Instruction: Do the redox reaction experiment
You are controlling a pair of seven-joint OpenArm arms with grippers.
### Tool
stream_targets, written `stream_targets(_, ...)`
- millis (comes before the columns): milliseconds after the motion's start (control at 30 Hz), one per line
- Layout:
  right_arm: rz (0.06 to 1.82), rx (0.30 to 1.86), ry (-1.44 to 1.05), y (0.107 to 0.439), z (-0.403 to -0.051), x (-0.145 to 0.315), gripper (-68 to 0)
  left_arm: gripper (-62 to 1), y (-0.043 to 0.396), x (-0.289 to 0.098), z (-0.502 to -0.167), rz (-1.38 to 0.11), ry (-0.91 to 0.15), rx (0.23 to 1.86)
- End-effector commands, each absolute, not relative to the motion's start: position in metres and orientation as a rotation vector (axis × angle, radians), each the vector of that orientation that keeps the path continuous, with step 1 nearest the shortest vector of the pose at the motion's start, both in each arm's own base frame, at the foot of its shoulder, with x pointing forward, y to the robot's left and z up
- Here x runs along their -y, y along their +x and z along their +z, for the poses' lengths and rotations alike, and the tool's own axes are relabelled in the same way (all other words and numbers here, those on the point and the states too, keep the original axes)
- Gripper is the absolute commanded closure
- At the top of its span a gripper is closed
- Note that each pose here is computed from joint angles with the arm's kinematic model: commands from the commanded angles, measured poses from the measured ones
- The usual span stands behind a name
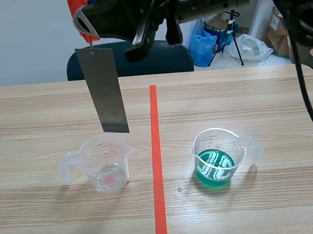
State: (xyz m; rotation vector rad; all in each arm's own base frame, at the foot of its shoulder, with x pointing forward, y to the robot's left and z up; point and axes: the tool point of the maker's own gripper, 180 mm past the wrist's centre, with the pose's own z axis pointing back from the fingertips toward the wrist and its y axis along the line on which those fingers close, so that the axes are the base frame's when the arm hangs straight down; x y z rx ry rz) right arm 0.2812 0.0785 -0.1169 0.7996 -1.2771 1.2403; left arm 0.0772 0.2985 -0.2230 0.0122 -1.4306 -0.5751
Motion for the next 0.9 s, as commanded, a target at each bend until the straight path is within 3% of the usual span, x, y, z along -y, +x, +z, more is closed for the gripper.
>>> stream_targets(0,1.255,1.311,0.802,0.281,-0.107,-0.083,-0.6,-62.3,0.08,-0.298,-0.216,-0.567,0.013,1.465)
stream_targets(867,1.232,1.289,0.878,0.28,-0.115,-0.11,-0.6,-62.3,0.08,-0.298,-0.216,-0.567,0.013,1.465)
